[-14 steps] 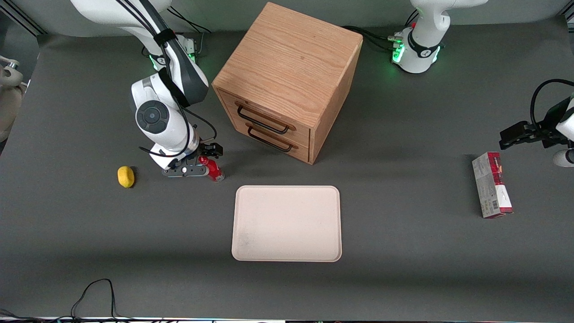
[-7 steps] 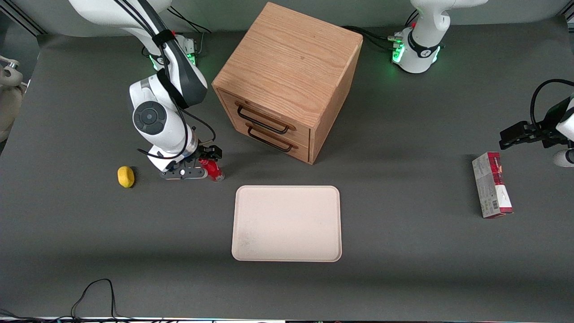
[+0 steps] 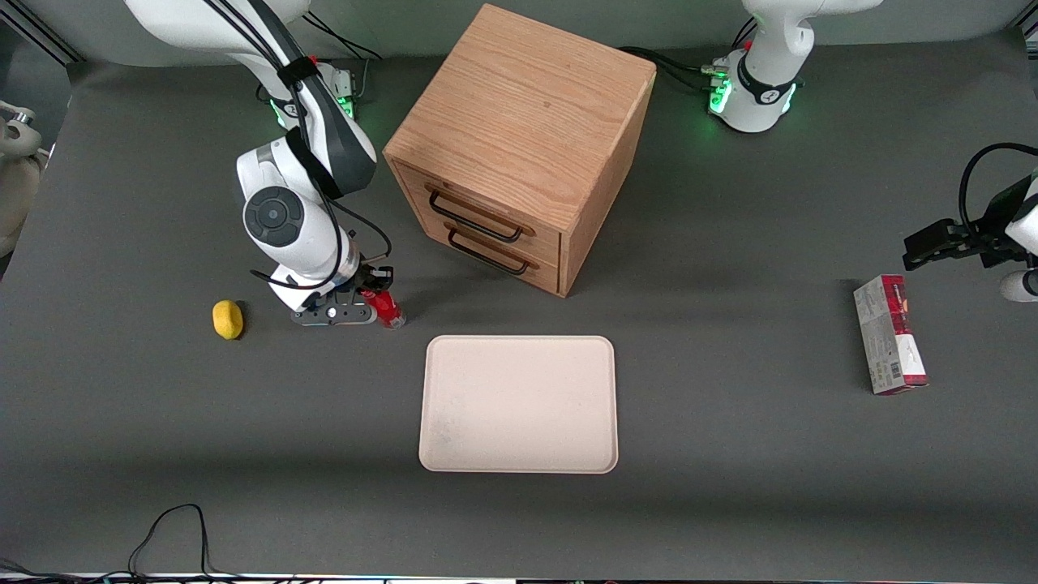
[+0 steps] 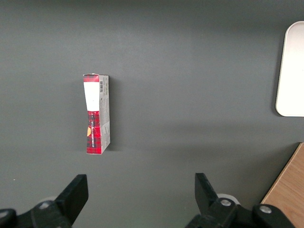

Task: Place coke bottle on tray
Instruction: 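Close the right gripper around the red bottle's cap end, then lift the bottle and carry it with the right gripper to the tray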

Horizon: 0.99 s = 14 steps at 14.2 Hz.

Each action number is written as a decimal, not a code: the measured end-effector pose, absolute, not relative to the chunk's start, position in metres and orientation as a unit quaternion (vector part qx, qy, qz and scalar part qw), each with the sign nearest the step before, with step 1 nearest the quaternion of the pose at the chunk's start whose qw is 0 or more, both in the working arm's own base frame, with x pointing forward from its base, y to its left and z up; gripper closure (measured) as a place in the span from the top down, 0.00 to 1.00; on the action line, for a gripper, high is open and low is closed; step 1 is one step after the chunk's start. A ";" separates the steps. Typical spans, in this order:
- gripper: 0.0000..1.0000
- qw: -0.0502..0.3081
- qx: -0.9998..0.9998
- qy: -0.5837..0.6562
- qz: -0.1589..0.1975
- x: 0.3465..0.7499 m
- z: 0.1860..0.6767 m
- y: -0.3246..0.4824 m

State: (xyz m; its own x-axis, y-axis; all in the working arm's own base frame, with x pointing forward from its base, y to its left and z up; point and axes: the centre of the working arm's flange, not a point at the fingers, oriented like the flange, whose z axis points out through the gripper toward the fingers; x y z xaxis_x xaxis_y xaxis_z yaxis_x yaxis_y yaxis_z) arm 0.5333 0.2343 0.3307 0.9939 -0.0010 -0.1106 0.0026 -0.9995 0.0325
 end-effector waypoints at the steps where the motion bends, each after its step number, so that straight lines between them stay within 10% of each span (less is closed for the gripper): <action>1: 0.31 0.016 0.998 0.000 -0.055 0.533 0.331 0.234; 8: 0.31 0.025 0.997 -0.002 -0.073 0.540 0.352 0.234; 14: 0.31 0.010 0.994 -0.032 -0.101 0.569 0.512 0.215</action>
State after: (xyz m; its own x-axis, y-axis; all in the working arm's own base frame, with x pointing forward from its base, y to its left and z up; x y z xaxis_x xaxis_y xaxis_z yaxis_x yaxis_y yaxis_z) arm 0.5687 0.2151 0.5122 0.9776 -0.0655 -0.1998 -0.0613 -0.9978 0.0272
